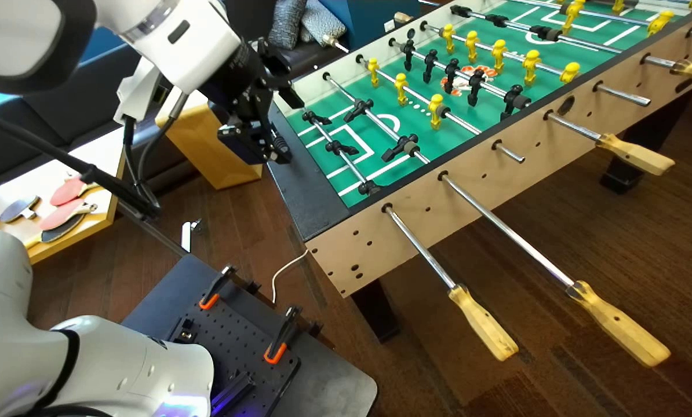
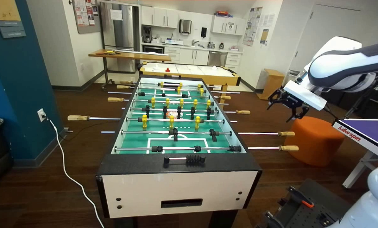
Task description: Push the second handle of the table football slightly
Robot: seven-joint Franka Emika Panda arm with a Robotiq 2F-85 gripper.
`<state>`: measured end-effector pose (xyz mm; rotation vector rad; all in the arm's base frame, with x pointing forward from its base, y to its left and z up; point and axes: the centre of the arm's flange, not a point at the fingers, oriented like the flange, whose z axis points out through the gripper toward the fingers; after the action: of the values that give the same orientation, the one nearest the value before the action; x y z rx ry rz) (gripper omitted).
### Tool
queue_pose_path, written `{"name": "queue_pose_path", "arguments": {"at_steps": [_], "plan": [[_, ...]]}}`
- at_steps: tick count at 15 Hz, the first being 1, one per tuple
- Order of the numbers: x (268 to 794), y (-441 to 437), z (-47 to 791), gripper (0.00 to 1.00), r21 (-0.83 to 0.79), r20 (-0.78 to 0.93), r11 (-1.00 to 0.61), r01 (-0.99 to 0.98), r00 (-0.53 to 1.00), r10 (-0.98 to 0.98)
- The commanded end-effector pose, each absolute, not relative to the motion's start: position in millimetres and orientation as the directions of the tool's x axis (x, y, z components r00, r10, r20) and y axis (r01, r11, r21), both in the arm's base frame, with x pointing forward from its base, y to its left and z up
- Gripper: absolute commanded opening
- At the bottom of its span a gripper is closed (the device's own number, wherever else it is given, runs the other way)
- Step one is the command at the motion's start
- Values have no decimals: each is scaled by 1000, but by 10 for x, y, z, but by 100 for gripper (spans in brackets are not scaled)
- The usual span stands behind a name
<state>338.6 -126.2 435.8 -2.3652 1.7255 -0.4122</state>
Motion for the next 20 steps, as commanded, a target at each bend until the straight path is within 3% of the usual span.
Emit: {"name": "queue_pose_path", "arguments": {"at_steps": [1,8,20], "plan": [[3514,-1362,4382,100,-304,92,-273,-913,257,-962],[3802,-2794,4429,100,-320,27,41,-946,-52,-998],[4053,-4528,3051,100,-230,152,556,-799,-594,-790]]}}
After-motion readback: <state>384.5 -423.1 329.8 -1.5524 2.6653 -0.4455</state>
